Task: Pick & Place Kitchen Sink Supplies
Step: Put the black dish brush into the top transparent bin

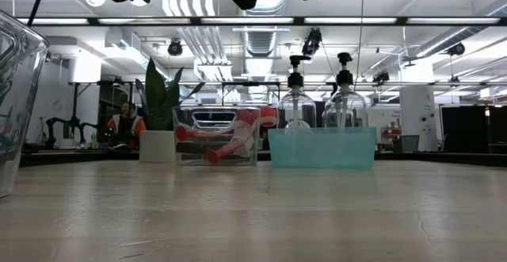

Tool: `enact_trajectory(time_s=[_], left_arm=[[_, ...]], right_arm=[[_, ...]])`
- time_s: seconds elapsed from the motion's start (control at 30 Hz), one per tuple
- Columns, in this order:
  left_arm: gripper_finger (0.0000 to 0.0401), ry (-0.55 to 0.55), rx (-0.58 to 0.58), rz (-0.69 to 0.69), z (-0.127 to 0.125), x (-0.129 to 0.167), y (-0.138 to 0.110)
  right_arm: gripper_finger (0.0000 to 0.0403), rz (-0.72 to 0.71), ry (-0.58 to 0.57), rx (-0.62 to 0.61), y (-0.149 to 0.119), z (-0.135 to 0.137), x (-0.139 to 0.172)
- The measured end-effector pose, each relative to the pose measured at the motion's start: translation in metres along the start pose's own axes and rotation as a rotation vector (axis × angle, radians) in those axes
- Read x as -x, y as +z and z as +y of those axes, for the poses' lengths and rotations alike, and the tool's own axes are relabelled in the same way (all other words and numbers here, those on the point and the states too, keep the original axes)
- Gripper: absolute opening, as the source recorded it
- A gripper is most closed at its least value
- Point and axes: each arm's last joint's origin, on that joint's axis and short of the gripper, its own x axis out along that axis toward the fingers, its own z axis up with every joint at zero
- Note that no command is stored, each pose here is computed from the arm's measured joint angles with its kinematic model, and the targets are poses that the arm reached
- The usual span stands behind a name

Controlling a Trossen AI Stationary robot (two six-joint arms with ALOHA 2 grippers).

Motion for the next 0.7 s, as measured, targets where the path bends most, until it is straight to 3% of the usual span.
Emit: enact_trajectory(time_s=[0.17,0.53,0.7], left_arm=[[0.023,-0.001,0.017,-0.008,-0.0002,0.0001,0.0019],[0.0103,-0.007,0.053,0.0,0.0001,0.0003,0.0012],[0.0102,-0.008,0.051,0.001,0.0001,0.0004,0.0012]], right_arm=[[0.0126,-0.002,-0.007,0.002,-0.0003,-0.0003,0.0],[0.0127,-0.006,0.003,-0.019,0.0011,-0.0028,-0.0035],[0.0138,-0.004,0.001,-0.017,0.0006,-0.0033,-0.004]])
